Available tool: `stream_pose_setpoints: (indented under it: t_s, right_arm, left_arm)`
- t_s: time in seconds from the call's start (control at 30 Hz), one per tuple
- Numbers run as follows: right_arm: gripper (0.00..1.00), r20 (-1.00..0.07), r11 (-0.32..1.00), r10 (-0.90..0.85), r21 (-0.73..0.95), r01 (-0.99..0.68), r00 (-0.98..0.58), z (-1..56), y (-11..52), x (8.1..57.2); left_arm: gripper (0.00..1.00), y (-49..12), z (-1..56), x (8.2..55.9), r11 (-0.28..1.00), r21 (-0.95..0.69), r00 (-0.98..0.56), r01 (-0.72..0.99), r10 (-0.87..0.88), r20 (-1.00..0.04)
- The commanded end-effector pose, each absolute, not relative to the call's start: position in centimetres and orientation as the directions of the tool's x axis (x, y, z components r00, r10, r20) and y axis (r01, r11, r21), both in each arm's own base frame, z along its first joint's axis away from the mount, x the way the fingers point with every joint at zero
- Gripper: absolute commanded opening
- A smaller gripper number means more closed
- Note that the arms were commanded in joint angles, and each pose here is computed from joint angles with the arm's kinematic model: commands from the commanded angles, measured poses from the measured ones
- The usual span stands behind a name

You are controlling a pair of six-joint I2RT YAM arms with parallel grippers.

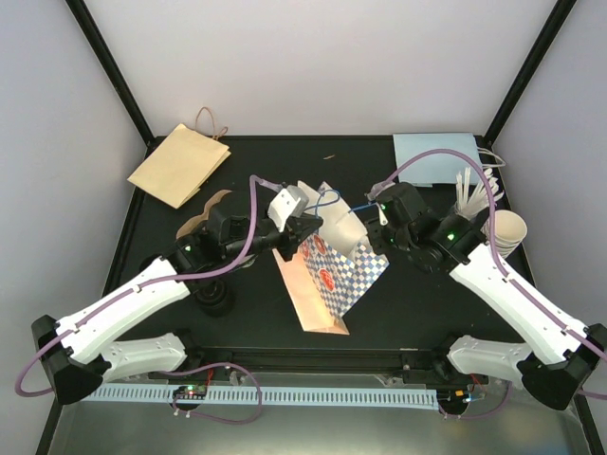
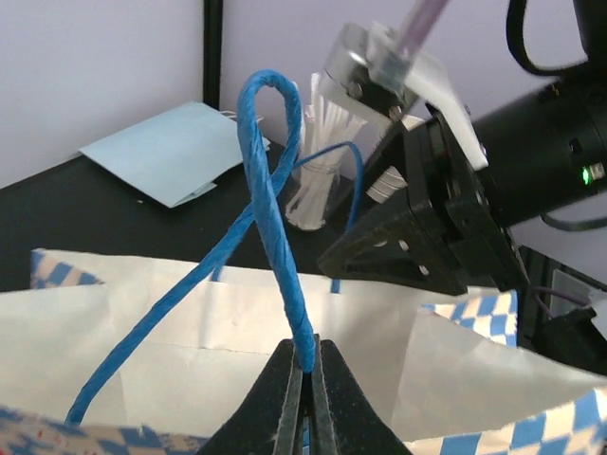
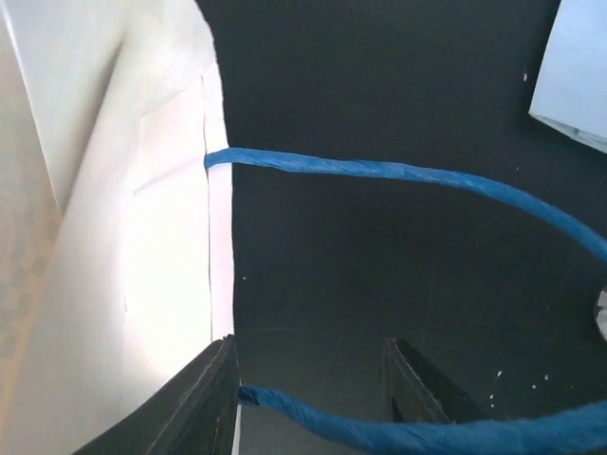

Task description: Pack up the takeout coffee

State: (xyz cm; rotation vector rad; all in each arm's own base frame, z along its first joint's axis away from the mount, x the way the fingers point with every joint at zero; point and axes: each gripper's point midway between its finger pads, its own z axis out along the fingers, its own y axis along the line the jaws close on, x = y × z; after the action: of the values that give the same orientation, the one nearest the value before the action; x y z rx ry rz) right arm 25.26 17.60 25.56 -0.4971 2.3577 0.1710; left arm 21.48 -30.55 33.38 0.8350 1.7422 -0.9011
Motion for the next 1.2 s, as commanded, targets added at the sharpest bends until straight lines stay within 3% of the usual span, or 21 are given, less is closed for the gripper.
stream_pose_setpoints:
  t_s: [0.0,0.2,0.37,0.63,0.73,1.0,1.1,1.17]
  right_arm:
    - [0.44,-0.651,0.930,-0.297,-0.031,-0.366,-0.699,23.9,16.7,24.9]
    - [0.44,-0.600,0.915,-0.259,0.099,-0.391,-0.757,19.5,18.5,23.5]
    - [0.45,-0.561,0.947,-0.245,0.035,-0.318,-0.791,16.7,16.4,23.0]
    - [0.49,-0.640,0.948,-0.209,0.053,-0.314,-0.740,20.0,15.6,22.8]
    - [0.59,-0.670,0.944,-0.196,0.070,-0.324,-0.716,21.9,15.4,22.5]
    - [0.62,-0.722,0.923,-0.142,0.151,-0.355,-0.677,24.8,15.4,21.2]
    - [0.74,-0.743,0.924,-0.127,0.152,-0.350,-0.657,26.3,14.6,20.8]
    - [0.76,-0.751,0.923,-0.122,0.154,-0.351,-0.649,27.3,14.2,20.3]
  left_arm:
    - [0.02,-29.3,36.3,23.1,0.567,-0.233,-0.320,0.790,0.057,-0.946]
    - [0.02,-28.7,37.8,24.6,0.548,-0.295,-0.363,0.782,0.017,-0.932]
    - [0.02,-28.5,38.8,25.2,0.517,-0.304,-0.361,0.800,0.010,-0.932]
    - [0.02,-31.5,37.0,21.8,0.260,-0.290,-0.334,0.921,0.143,-0.932]
    - [0.02,-31.6,35.1,22.5,0.309,-0.289,-0.354,0.906,0.181,-0.918]
    - [0.02,-31.5,32.5,24.4,0.398,-0.257,-0.366,0.881,0.229,-0.902]
    - [0.01,-31.5,32.1,24.5,0.404,-0.252,-0.369,0.880,0.245,-0.897]
    - [0.02,-31.5,32.0,24.5,0.409,-0.244,-0.368,0.879,0.257,-0.894]
